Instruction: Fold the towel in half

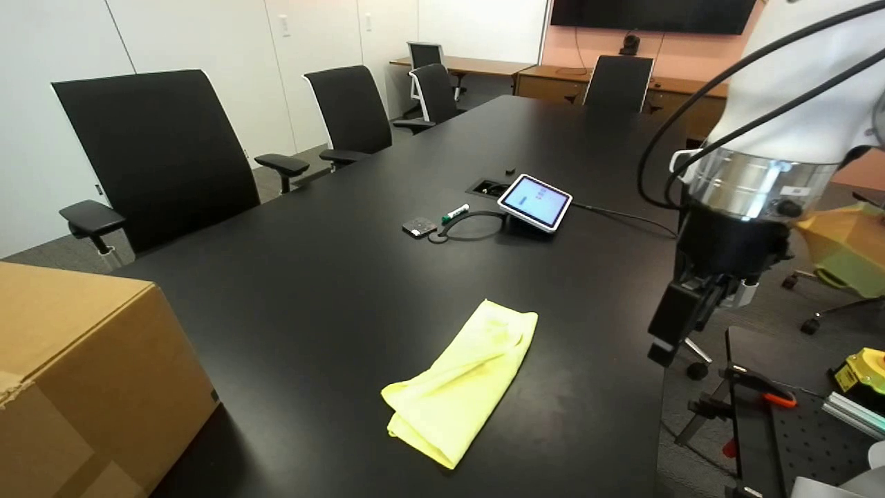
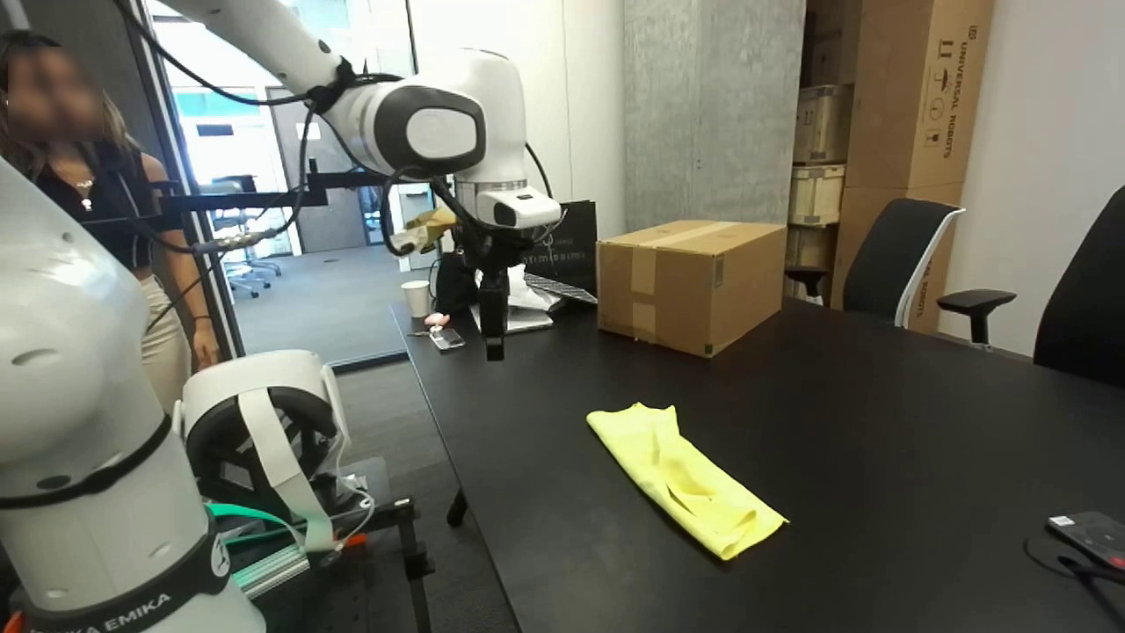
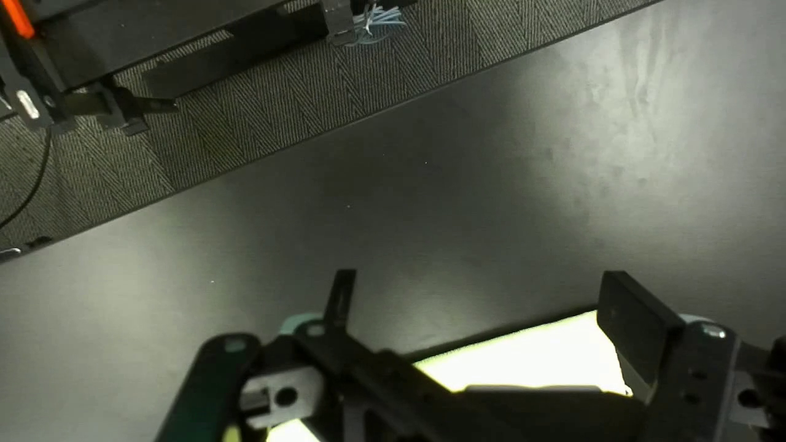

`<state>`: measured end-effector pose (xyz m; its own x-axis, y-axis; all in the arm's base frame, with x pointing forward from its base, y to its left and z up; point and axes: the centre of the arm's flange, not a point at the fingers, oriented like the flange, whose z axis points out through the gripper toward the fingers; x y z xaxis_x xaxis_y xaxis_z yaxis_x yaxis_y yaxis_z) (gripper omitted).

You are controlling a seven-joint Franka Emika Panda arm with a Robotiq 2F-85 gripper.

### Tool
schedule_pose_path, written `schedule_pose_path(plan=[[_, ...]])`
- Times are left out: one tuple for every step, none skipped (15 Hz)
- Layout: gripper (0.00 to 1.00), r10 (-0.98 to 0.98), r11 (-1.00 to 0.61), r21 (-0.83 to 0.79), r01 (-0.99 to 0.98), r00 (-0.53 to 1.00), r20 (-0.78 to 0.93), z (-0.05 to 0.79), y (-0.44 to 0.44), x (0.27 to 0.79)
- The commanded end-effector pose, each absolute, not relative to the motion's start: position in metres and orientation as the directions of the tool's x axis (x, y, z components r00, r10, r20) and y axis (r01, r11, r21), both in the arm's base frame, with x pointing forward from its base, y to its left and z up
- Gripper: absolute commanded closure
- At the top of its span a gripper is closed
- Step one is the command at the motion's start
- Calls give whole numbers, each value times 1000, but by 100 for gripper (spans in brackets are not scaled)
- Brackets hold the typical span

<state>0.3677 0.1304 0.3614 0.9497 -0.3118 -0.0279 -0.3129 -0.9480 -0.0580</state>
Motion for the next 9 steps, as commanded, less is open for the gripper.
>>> schedule_pose_path(plan=[[0, -329, -941, -85, -328, 944, 0, 411, 104, 300], [0, -320, -945, -69, -318, 947, 8, 420, 99, 290], [0, -314, -949, -51, -313, 949, 20, 428, 95, 283], [0, -310, -950, -41, -309, 950, 24, 435, 93, 279], [0, -323, -945, -41, -324, 946, -19, 405, 108, 317], [0, -324, -945, -40, -324, 946, -10, 418, 106, 310], [0, -324, -945, -44, -324, 946, 3, 428, 104, 305], [0, -325, -945, -47, -324, 946, 13, 433, 103, 301], [0, -325, -945, -49, -323, 946, 18, 435, 103, 299]])
